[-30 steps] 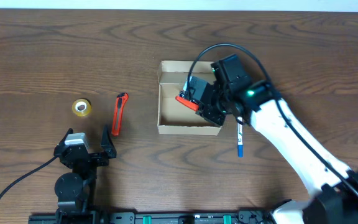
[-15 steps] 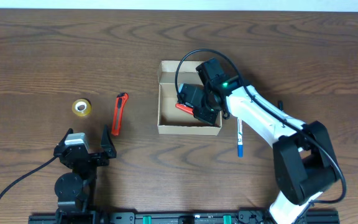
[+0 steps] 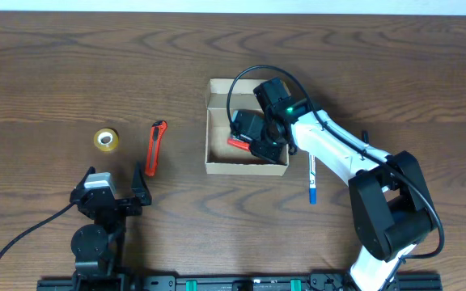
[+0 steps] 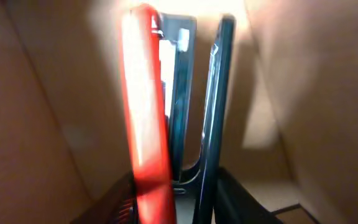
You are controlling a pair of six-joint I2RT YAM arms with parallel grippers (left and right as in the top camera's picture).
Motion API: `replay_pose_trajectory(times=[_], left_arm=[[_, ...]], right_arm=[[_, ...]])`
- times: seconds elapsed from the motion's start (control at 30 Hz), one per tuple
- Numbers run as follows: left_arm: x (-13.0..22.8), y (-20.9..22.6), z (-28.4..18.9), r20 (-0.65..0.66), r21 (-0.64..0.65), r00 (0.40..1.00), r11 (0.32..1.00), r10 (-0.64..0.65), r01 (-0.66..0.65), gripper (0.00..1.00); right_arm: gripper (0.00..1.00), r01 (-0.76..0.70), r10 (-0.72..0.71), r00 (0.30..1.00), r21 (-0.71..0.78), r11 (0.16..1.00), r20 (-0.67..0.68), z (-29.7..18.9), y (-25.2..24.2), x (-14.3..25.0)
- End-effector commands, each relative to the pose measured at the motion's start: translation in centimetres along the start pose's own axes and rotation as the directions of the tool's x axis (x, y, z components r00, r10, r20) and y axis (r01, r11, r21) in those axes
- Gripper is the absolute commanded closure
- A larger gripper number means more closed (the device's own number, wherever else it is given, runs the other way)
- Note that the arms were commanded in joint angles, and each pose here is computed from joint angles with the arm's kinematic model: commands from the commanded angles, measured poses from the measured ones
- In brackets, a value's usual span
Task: Pack container
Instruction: 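Carry the stapler left into the cardboard box and release, then lift the right gripper out and move to the black-capped marker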
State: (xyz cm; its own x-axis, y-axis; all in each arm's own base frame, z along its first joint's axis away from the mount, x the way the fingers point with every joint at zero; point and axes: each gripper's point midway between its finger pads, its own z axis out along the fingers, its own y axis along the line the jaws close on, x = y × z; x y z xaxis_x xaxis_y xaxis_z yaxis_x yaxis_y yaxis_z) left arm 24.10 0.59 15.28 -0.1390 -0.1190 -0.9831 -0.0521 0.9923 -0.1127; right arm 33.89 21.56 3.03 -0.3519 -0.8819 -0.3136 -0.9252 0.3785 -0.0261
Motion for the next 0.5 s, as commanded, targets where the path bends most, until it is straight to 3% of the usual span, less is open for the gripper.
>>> replay_pose_trajectory(times=[0.0,0.17,0.37,0.47], left_arm=[[1.8,0.1,0.2,-0.045,0.001,0.999,1.0,-0.006,0.006,0.05],[1.8,0.1,0.2,-0.045,0.001,0.999,1.0,-0.006,0.006,0.05],[1.8,0.1,0.2,-0.045,0.001,0.999,1.0,-0.005,0.005,0.05],[1.8,0.1,0.2,-0.045,0.0,0.999,1.0,-0.005,0.005,0.05]], right_arm=[[0.64,-0.034,0.034,0.999,0.007,0.999,0.027,-0.4,-0.3,-1.2],[0.6,-0.046,0.043,0.996,0.045,0.998,0.081,-2.7,-1.4,-3.3],[0.58,-0.091,0.053,0.969,0.146,0.985,0.243,-9.6,-3.4,-7.5],[0.57,-0.219,0.137,0.924,0.201,0.955,0.356,-14.3,-5.1,-8.8]])
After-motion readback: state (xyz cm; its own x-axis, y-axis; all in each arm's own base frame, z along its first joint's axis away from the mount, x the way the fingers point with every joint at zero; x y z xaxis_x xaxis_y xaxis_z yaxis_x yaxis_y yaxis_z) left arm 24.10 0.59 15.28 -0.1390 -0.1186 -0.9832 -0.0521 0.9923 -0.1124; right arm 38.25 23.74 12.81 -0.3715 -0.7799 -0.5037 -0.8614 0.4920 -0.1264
